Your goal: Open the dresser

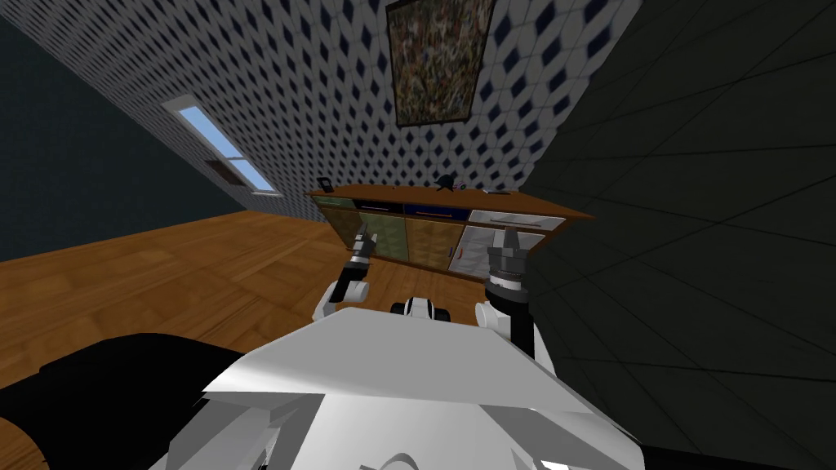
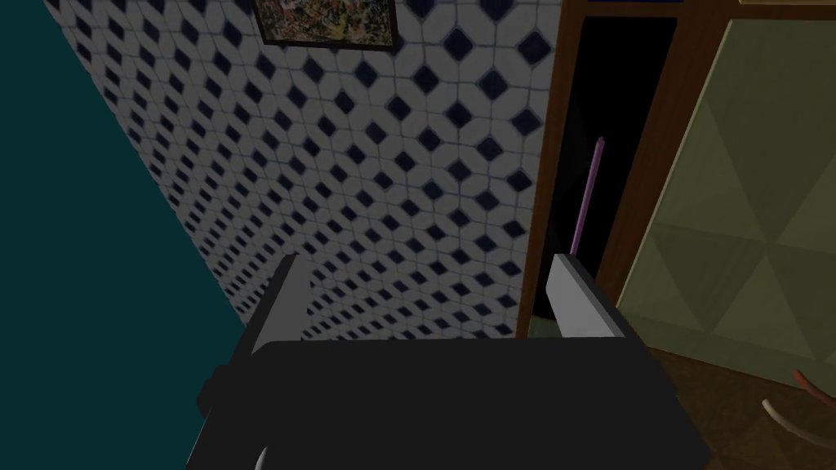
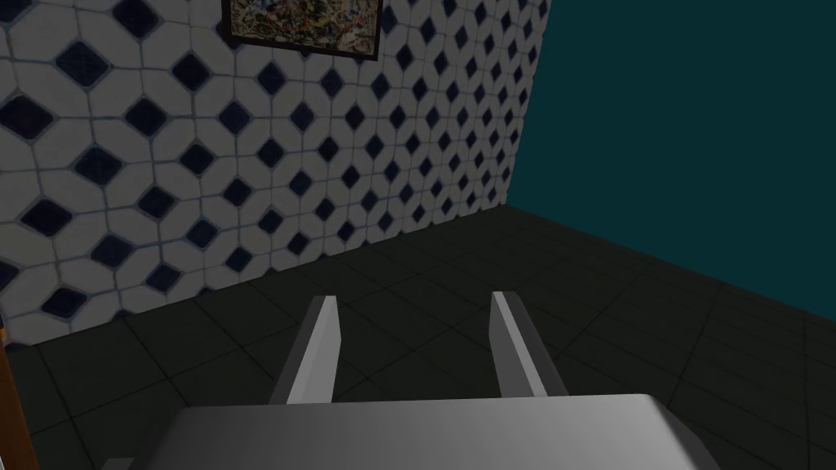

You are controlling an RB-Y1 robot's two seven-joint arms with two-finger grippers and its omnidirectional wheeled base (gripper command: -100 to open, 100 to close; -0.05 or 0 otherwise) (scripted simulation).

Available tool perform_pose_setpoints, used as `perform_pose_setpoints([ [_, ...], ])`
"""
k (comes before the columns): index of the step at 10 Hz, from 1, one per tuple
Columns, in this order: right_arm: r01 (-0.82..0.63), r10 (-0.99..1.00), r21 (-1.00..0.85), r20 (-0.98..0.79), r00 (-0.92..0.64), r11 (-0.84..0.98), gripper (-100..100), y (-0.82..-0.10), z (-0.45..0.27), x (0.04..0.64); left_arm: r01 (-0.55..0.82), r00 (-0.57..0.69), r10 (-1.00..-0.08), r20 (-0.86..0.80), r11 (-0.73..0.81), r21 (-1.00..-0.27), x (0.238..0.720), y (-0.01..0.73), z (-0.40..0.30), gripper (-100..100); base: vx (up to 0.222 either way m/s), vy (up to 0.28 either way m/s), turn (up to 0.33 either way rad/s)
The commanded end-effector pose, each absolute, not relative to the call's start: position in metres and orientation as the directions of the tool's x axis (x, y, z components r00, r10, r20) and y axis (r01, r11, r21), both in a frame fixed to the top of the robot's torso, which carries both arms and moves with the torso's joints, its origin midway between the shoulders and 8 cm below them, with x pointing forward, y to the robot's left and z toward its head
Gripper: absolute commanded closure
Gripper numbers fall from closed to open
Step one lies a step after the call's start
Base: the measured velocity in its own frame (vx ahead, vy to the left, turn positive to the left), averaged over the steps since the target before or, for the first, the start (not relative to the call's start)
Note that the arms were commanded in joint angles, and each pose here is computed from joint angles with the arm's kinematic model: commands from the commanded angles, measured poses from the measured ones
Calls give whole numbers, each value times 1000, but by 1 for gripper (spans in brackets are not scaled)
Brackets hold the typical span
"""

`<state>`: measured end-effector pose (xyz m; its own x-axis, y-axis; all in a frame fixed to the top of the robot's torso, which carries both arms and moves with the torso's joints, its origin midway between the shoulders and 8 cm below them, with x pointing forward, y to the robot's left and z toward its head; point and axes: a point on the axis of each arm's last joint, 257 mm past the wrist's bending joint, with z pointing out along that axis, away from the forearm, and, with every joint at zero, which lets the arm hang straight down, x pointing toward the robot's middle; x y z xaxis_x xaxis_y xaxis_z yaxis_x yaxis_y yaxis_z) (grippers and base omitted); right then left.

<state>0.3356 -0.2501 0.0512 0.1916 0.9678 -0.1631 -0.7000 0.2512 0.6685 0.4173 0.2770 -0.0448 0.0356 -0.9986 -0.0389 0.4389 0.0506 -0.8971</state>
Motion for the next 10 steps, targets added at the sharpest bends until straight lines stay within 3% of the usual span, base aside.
perform_pose_setpoints([
  [1,-700,968,668,-163,192,251,0,-250,51,336,392,30,-999,-23,33,-919,432,272,-60,-100,165,-66,-88],
  [10,-700,968,668,-163,192,251,0,-250,51,336,229,-10,-1000,-21,19,-973,474,245,-110,-100,194,-67,-90],
])
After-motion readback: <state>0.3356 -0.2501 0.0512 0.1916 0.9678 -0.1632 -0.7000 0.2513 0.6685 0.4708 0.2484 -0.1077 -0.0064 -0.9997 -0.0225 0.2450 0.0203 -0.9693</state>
